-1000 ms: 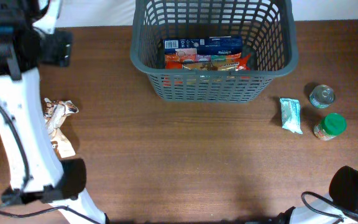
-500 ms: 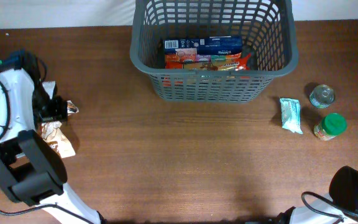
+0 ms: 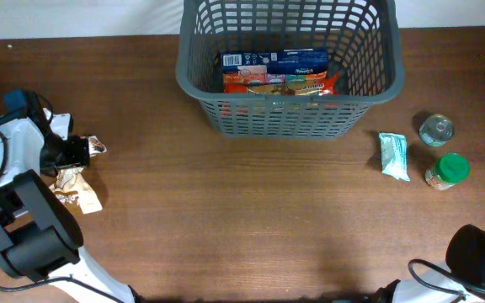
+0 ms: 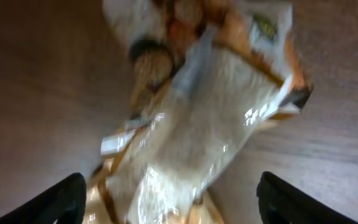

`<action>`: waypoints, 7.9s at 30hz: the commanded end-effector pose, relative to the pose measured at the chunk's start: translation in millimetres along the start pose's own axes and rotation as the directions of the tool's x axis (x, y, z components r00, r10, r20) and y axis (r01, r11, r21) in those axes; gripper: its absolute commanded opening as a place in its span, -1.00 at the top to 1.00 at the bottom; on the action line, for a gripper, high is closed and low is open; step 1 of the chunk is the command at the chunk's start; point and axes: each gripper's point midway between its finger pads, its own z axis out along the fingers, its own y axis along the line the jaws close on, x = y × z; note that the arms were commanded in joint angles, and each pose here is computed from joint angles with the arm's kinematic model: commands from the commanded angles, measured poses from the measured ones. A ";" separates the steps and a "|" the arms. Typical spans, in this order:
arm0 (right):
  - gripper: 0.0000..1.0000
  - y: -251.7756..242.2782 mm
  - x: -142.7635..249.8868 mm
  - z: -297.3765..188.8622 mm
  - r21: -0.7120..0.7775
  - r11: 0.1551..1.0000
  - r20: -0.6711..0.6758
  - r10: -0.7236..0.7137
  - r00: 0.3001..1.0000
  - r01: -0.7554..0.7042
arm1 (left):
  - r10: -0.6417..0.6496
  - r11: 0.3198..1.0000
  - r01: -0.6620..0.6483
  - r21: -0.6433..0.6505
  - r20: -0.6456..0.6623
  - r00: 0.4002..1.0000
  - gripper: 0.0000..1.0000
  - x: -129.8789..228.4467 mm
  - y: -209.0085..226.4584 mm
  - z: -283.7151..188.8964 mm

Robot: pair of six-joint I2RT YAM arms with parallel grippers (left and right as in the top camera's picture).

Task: Pack container
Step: 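Move the left gripper to the crumpled snack wrapper and grasp it, then carry the wrapper with the left gripper and release it into the basket, then park the left arm and grasp the green-lidded jar with the right gripper, then lift the jar with the right gripper and place it in the basket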

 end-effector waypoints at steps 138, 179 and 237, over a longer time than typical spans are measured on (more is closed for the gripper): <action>-0.99 -36.6 225.8 180.0 0.128 0.987 -0.724 0.027 0.690 0.095 | 0.129 0.989 -0.073 -0.128 0.503 0.854 -0.98 -77.3 -138.1 -330.9; -1.00 -69.3 326.1 265.5 0.232 0.973 -0.687 0.149 0.711 0.021 | 0.129 0.989 -0.073 -0.128 0.503 0.854 -0.98 -77.3 -138.1 -330.9; 0.87 161.8 90.5 18.0 -0.640 0.727 -0.092 -0.395 0.914 0.250 | 0.129 0.989 -0.073 -0.128 0.503 0.855 -0.98 -77.4 -138.1 -330.7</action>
